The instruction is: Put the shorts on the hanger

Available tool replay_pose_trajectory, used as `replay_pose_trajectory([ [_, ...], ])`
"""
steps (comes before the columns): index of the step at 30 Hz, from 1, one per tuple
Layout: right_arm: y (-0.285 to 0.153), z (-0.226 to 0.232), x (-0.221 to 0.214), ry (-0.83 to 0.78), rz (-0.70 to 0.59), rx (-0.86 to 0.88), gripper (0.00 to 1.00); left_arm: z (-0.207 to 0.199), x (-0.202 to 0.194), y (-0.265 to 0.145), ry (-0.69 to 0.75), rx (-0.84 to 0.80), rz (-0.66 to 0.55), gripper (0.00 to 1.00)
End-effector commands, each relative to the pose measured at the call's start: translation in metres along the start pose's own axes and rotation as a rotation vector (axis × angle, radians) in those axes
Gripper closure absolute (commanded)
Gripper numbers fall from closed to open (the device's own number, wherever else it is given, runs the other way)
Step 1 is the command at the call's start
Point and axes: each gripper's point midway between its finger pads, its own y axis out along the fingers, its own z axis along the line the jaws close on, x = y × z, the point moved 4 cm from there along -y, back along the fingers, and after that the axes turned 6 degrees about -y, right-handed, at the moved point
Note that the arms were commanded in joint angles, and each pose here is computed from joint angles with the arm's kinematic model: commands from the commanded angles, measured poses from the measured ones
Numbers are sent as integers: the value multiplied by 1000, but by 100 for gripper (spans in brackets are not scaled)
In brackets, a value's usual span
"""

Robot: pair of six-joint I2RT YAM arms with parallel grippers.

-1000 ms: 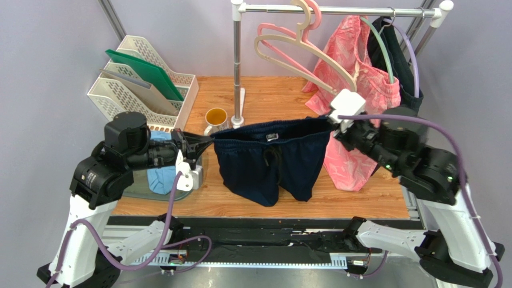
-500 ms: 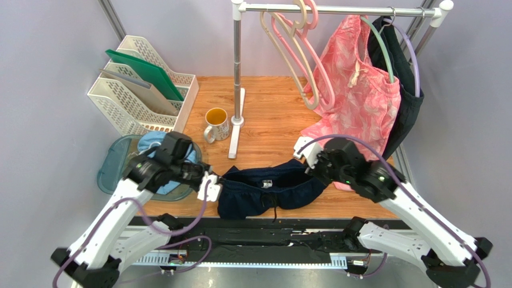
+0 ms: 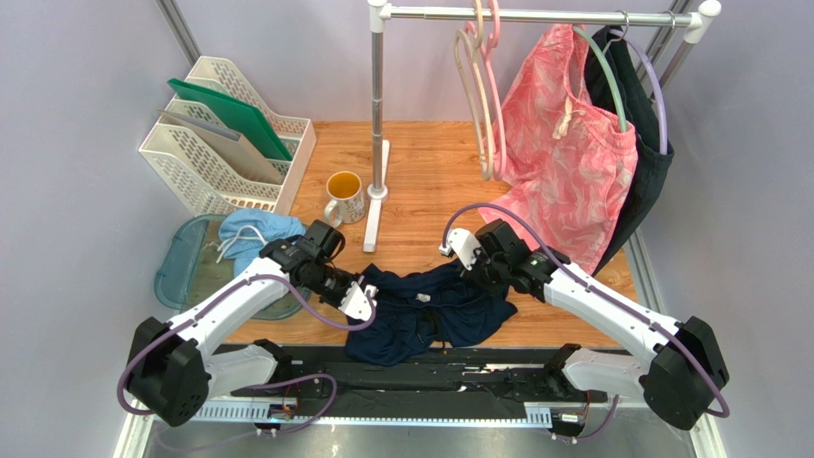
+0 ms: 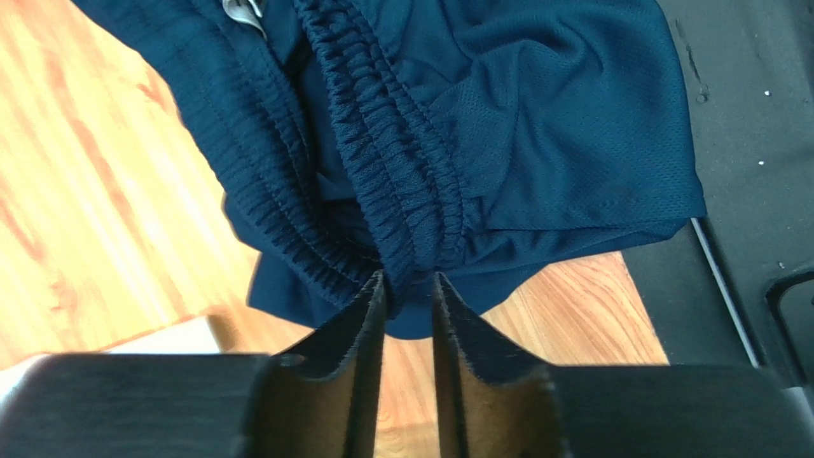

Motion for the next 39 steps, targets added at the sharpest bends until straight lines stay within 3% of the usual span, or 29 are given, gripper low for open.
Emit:
replay_pose_trajectory([
  [1,-25,-10,30,-7,-121,-29,58,-2,26,-21,38,31,-58,38],
  [2,-45,-14,43,-9,-183,-50,45,-3,31,-27,25,32,-60,20],
  [6,-105,-5,46,-12,-253,-41,28,-8,64,-69,-52,121,-100,5],
  [12,-185,13,41,-18,-419,-48,25,-3,117,-128,-190,391,-268,1],
  [13,-194,15,42,-9,-448,-55,24,-1,124,-137,-270,433,-301,0],
  [16,-228,4,59,138,-573,-146,24,19,140,-160,-372,541,-359,0],
  [21,-272,-39,131,422,-725,-229,24,56,154,-193,-553,730,-483,1],
  [26,-315,-83,195,643,-932,-239,20,68,158,-213,-611,791,-518,1],
  [31,-320,-130,234,886,-1020,-205,12,64,161,-220,-594,816,-535,1],
  [39,-288,-162,259,1061,-1082,-29,24,60,159,-229,-580,865,-555,1],
])
